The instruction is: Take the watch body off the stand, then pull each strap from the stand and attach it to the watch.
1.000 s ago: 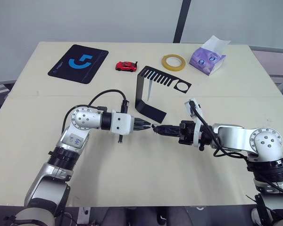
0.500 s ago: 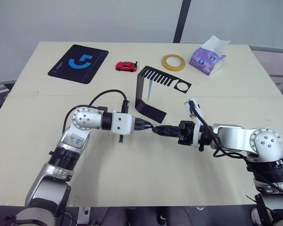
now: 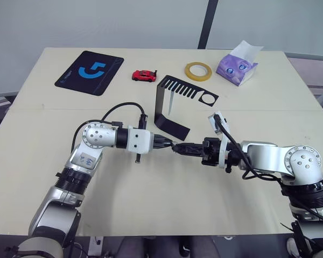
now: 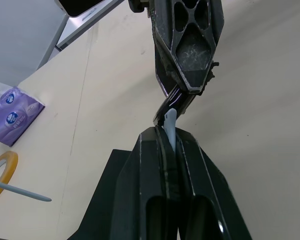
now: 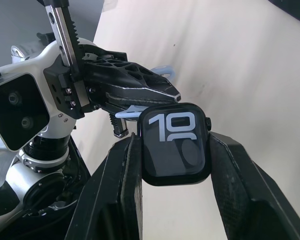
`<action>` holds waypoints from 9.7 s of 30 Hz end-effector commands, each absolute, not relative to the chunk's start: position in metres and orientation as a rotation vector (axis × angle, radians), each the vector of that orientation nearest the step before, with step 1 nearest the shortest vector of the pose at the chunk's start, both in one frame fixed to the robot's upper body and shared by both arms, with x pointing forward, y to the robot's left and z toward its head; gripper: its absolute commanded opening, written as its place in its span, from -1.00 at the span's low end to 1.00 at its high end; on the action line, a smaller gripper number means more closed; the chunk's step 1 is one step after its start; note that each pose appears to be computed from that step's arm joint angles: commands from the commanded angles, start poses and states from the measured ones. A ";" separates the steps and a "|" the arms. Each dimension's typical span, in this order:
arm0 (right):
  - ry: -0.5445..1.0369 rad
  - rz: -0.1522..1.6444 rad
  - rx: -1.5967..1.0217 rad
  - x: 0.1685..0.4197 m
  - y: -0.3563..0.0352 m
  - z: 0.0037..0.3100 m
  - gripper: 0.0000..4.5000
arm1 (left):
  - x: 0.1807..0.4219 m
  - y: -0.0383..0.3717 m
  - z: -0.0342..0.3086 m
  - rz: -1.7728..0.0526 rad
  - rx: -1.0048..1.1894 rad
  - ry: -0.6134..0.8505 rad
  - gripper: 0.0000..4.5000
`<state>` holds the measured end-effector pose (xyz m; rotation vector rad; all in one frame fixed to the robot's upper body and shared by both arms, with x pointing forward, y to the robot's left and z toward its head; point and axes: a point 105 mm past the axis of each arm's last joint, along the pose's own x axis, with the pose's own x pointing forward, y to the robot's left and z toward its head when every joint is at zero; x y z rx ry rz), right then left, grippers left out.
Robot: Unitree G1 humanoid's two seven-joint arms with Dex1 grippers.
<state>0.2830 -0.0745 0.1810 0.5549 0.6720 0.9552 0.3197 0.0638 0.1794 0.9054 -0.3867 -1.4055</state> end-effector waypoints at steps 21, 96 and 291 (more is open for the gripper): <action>0.597 1.079 0.510 0.271 -0.057 0.209 -0.32 | 0.315 0.051 0.188 -1.424 0.922 -0.445 -1.00; 0.132 1.268 -0.522 0.246 -0.078 0.207 -0.32 | 0.275 0.106 0.231 -1.672 0.494 -0.022 0.96; 0.114 1.283 -0.464 0.280 -0.045 0.155 -0.32 | 0.281 0.175 0.196 -1.437 0.704 0.161 0.99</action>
